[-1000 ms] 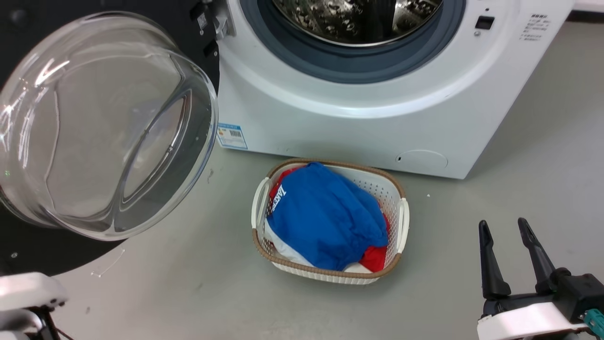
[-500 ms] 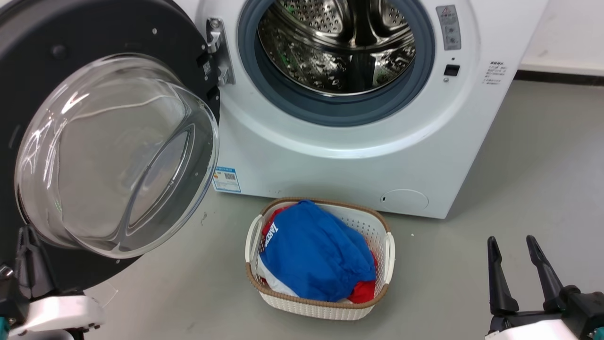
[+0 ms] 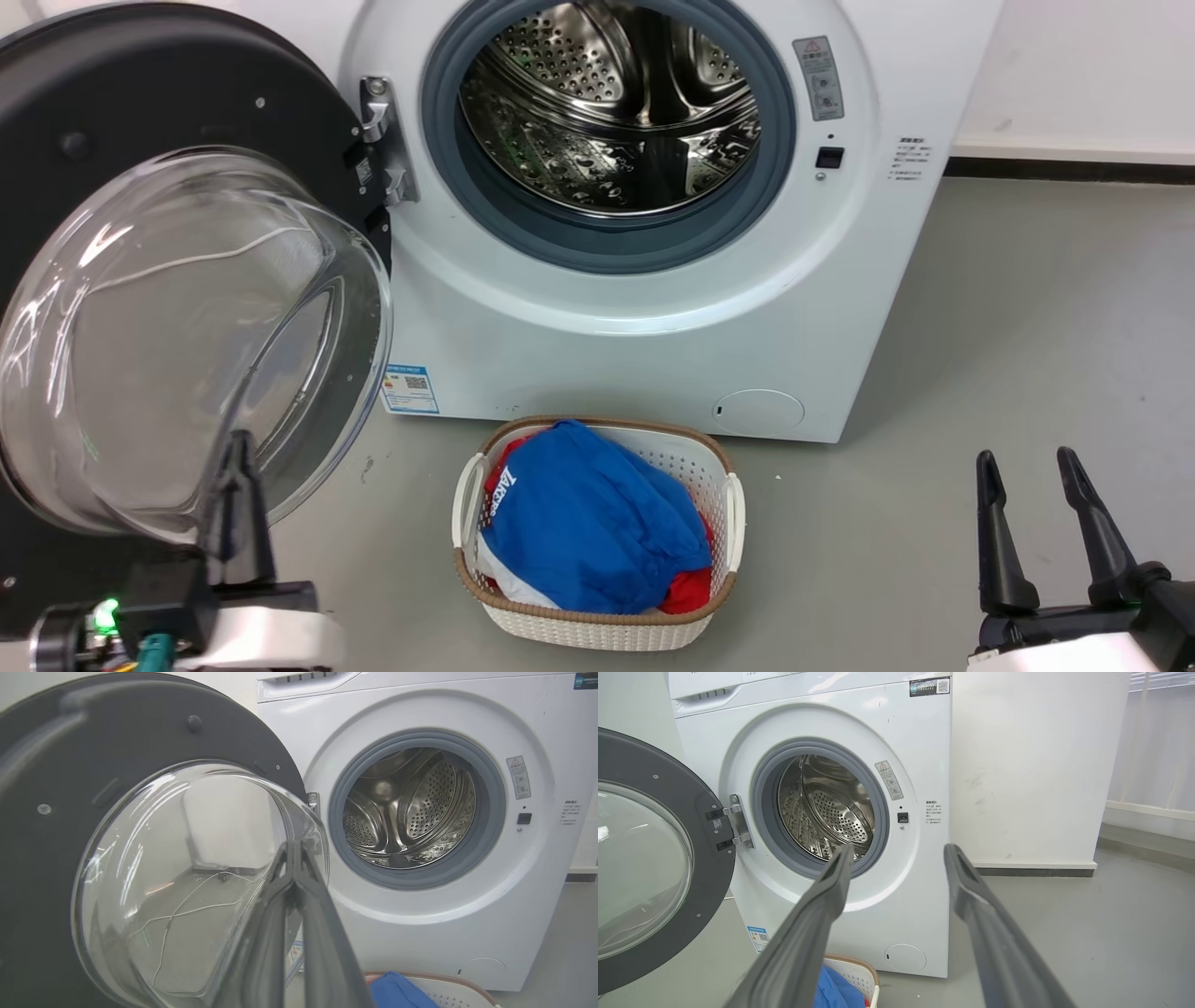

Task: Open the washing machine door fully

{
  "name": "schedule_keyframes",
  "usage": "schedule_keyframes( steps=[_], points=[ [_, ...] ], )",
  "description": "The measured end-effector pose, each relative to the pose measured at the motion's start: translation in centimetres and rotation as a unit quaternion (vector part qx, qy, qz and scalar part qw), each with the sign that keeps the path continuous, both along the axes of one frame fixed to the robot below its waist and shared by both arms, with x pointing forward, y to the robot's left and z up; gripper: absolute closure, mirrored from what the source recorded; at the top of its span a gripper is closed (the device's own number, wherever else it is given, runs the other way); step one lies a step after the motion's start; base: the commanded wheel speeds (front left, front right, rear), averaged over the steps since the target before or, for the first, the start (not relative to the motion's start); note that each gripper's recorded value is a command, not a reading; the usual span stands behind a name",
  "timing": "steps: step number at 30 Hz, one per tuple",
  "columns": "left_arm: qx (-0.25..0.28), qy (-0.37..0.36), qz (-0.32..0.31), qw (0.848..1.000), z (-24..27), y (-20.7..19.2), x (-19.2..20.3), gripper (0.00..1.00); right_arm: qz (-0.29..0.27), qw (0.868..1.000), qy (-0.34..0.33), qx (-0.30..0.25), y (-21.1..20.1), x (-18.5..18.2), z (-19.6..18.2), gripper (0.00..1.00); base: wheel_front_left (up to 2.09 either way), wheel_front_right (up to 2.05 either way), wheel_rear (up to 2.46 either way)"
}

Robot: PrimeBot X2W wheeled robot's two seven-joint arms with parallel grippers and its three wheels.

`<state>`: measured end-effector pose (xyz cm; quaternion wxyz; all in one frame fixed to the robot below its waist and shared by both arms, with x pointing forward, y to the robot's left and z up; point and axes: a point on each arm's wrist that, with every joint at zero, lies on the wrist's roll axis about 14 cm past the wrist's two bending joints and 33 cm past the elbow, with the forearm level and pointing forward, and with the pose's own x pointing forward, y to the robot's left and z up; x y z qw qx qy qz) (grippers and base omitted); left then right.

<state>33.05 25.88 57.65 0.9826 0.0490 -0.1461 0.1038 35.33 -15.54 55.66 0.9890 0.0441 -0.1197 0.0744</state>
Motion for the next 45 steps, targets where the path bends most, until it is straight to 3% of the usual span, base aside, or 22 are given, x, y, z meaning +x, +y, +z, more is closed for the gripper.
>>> schedule_keyframes(
  steps=[10,12,13,40,41,45],
  points=[
    [-0.026,0.030,-0.075,0.996,-2.2,-5.3,1.3,1.00,-0.024,1.000,0.003,-0.001,-1.5,-1.1,-0.2,0.00,0.00,0.00,0.00],
    [-0.032,0.037,-0.081,0.996,-2.7,-5.8,1.5,0.52,-0.028,1.000,0.006,-0.001,-1.8,-1.3,-0.4,0.00,0.00,0.00,0.00],
    [-0.033,0.039,-0.080,0.995,-2.8,-5.9,1.5,0.00,-0.031,0.999,0.009,-0.001,-2.0,-1.4,-0.6,0.00,0.00,0.00,0.00],
    [-0.041,0.079,-0.082,0.993,-5.4,-6.7,1.8,0.00,-0.040,0.999,0.032,0.003,-2.5,-1.7,-2.0,0.00,0.00,0.00,0.00],
    [-0.041,0.079,-0.081,0.993,-5.4,-6.7,1.8,1.00,-0.039,0.999,0.031,0.003,-2.5,-1.7,-2.0,1.00,0.00,0.00,0.00],
    [-0.044,0.104,-0.079,0.990,-7.1,-6.6,1.3,1.00,-0.039,0.998,0.050,0.003,-2.5,-1.8,-3.2,1.00,0.00,0.00,0.00]
  ],
)
